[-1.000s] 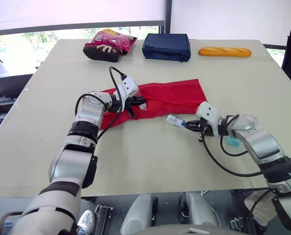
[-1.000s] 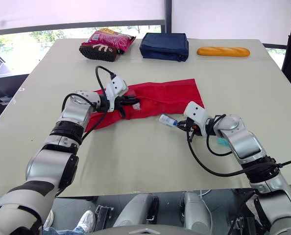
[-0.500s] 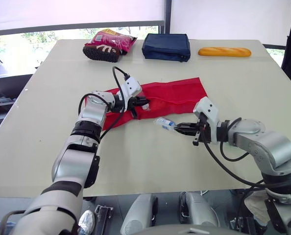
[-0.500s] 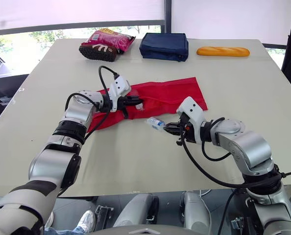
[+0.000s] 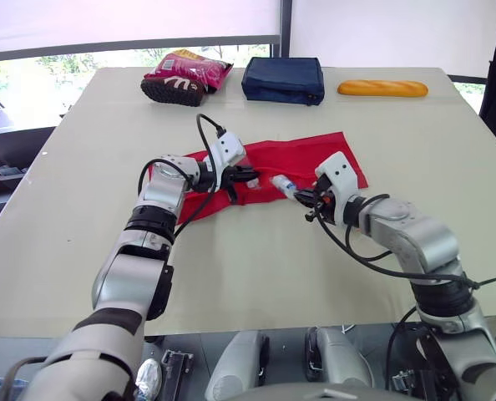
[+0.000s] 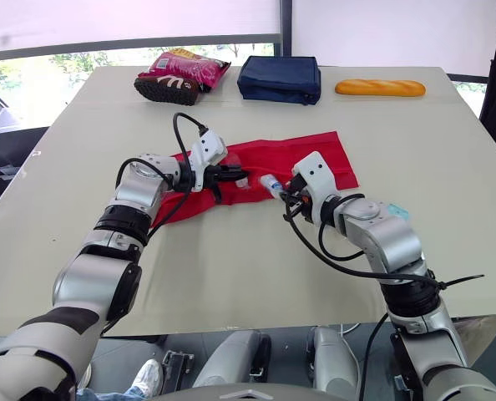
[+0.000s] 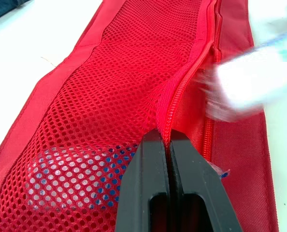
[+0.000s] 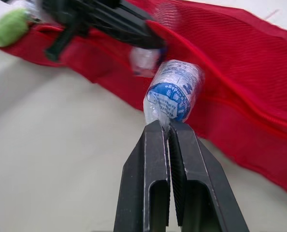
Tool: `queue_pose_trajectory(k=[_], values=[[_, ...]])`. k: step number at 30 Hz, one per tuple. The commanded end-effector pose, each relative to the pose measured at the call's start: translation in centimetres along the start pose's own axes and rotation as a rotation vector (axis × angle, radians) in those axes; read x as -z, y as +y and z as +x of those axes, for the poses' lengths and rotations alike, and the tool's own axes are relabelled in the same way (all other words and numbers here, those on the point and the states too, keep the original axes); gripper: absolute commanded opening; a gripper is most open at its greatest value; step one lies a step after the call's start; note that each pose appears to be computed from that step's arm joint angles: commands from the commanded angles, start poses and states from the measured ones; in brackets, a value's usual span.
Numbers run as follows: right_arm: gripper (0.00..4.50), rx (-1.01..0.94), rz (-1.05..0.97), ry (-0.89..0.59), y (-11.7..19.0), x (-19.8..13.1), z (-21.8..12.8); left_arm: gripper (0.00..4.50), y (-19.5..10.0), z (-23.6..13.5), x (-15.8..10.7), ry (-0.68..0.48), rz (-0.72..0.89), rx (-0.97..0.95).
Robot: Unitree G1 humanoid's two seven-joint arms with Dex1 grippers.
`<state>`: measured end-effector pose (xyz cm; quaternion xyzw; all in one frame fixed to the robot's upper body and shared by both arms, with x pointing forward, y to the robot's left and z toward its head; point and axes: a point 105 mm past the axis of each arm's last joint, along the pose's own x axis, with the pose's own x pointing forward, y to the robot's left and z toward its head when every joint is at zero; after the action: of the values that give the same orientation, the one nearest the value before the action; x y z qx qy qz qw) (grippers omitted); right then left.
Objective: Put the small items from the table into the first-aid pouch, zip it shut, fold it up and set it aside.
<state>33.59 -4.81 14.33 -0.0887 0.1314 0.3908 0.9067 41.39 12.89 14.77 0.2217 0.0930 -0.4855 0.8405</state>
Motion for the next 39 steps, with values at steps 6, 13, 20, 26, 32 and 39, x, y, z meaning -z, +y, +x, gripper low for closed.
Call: queue_pose_trajectory(k=[6,13,20,26,32,39], values=[[0.10,0.060,-0.128,-0.062,0.0,-1.1,3.9,0.00,-0.5,-0.1,-2.2,-0.068,0.046,0.042],[0.10,0.093,-0.133,-0.094,0.3,-2.2,7.1,0.00,-1.8,0.5,-2.2,-0.078,0.048,0.095],[0.10,0.107,-0.136,-0.117,0.7,-3.4,9.5,0.00,-2.1,0.7,-2.4,-0.082,0.049,0.107],[0.10,0.106,-0.137,-0.133,0.6,-3.8,9.9,0.00,-2.0,0.8,-2.3,-0.081,0.047,0.102],[2.28,0.084,-0.143,-0.126,0.5,-3.5,8.6,0.00,-1.6,0.8,-1.9,-0.076,0.038,0.075],[2.68,0.044,-0.142,-0.106,1.0,-3.1,5.5,0.00,-1.2,1.0,-1.7,-0.074,0.026,0.048]])
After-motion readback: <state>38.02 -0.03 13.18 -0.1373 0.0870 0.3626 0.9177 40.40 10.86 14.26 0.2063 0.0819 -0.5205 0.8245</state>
